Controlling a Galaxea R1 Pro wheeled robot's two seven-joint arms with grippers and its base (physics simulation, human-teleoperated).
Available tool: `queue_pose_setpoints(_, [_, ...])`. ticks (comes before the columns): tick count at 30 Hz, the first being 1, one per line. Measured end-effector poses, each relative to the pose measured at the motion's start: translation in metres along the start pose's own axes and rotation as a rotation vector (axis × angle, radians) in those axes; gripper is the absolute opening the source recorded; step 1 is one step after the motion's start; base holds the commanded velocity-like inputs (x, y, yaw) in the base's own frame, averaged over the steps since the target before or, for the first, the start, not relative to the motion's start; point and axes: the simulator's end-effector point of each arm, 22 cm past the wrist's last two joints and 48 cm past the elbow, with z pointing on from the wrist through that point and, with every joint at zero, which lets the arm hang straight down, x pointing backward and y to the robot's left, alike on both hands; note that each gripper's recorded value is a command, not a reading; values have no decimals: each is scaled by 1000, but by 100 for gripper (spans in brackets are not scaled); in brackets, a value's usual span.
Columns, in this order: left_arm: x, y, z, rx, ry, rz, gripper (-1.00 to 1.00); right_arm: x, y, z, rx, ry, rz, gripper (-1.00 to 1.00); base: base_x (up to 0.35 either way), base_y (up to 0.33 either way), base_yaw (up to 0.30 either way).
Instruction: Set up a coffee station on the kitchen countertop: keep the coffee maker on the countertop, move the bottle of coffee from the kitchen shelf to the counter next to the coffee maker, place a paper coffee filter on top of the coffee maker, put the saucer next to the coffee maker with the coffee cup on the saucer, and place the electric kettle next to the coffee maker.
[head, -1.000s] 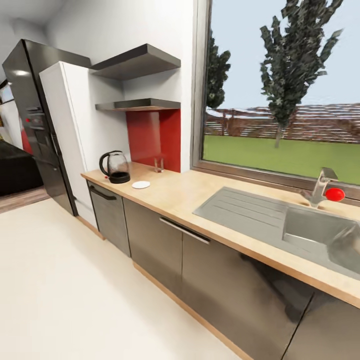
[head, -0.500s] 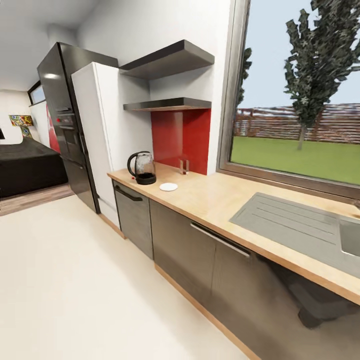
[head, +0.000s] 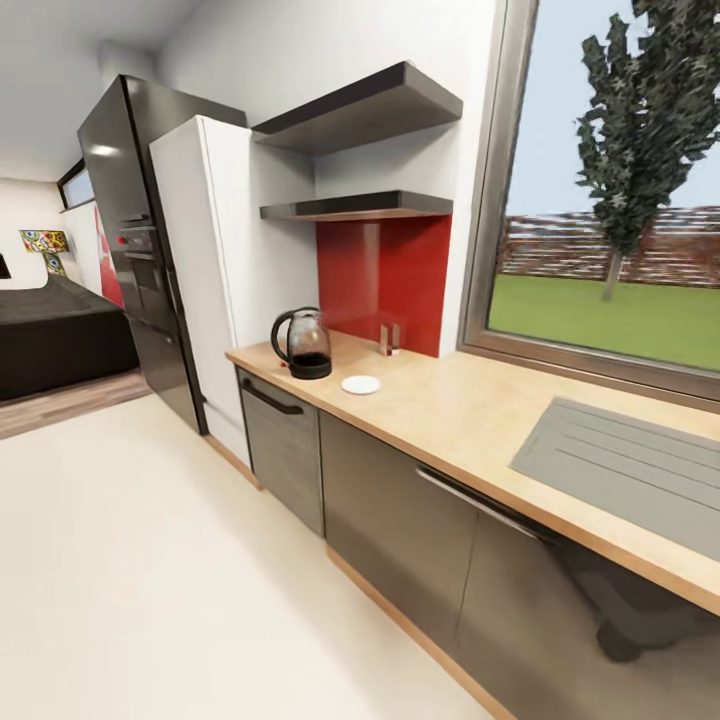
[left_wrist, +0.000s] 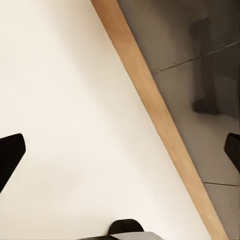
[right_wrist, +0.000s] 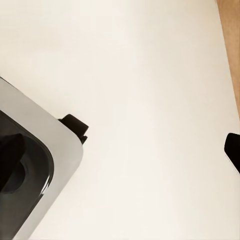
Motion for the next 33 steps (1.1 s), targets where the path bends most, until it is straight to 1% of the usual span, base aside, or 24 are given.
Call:
queue_pose_setpoints(7, [1,3,-1,-9,-1,-10,100,0,0,0,0,0,1,100,281,226,0])
queue_pose_setpoints(33, [2,4,-2,-10,-1,-11,100,1,0,0,-1,2,3,100,279,231,0])
